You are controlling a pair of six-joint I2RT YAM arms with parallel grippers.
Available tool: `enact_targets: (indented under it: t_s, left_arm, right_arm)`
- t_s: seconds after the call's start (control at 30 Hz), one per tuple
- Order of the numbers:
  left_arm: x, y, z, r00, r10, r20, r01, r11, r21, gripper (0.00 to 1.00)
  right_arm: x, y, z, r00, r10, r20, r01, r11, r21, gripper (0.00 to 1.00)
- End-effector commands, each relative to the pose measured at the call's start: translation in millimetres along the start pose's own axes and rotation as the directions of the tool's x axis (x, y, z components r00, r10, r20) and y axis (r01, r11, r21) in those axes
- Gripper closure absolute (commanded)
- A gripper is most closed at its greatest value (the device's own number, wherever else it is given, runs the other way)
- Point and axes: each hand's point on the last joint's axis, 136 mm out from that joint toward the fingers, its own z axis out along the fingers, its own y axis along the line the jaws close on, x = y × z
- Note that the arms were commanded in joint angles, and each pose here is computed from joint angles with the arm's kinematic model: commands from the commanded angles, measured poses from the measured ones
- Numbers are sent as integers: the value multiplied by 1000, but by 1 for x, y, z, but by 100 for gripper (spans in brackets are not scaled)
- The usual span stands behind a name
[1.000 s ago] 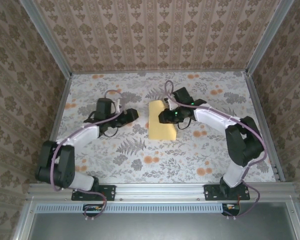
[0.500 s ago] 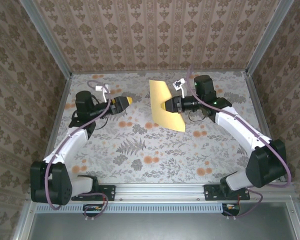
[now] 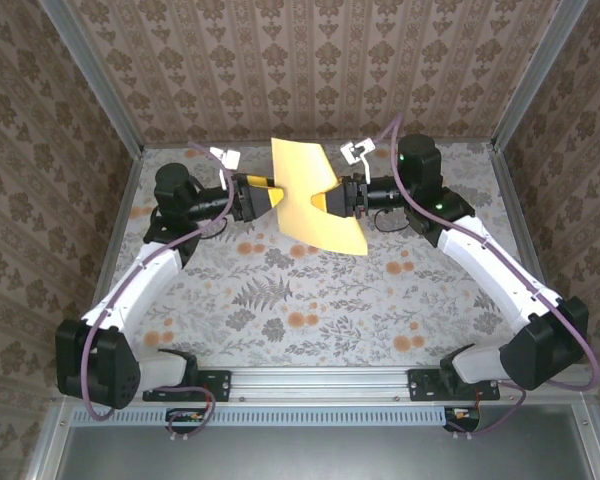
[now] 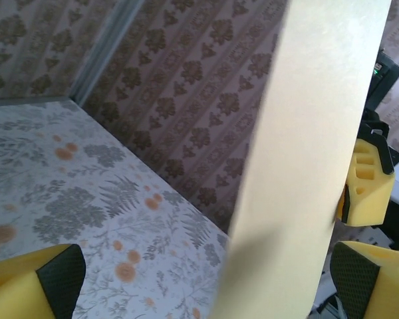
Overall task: Fold a paper plane with a square sheet of paper (fold left side to right side)
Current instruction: Place a square sheet of paper at the center of the table.
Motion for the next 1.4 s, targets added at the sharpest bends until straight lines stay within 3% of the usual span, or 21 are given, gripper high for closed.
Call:
enact_targets:
  t_s: [0.0,0.07,0.13,0.3,0.4,0.57,0.77,1.03,1.2,1.37]
  left_arm:
    - [-6,-20,6,998,65,-19,-64,995,71,3]
    - [-5,-26,9,997,74,-26,-71,993,90,7]
    - [-5,-30,11,996,83,-29,-80,992,103,20]
    - [-4,-32,11,996,83,-31,-79,992,103,69]
    - [-3,-30,11,997,79,-25,-77,993,90,89]
    - [0,-26,10,997,72,-28,-70,996,63,99]
    - [8,-11,9,999,33,-32,-33,999,6,100]
    - [40,32,12,989,-126,-71,118,987,-107,100]
    - [75,65,11,959,-262,-104,240,952,-189,100]
    - [126,97,5,881,-448,-153,390,871,-299,100]
  right_arm:
    - [-7,20,0,1000,-30,6,30,998,-58,68]
    - [-6,17,0,1000,-24,5,24,998,-51,68]
    - [-5,13,0,1000,-23,3,23,999,-29,67]
    - [1,-1,-3,1000,-12,0,12,999,46,65]
    - [3,-8,-5,1000,-2,3,2,997,72,64]
    - [7,-22,-9,1000,11,3,-11,990,143,58]
    - [13,-42,-21,1000,21,11,-23,964,265,45]
    - [39,-80,-39,995,95,-6,-83,894,441,32]
    - [68,-106,-47,985,172,-29,-131,838,530,26]
    - [105,-133,-56,962,270,-50,-183,765,617,21]
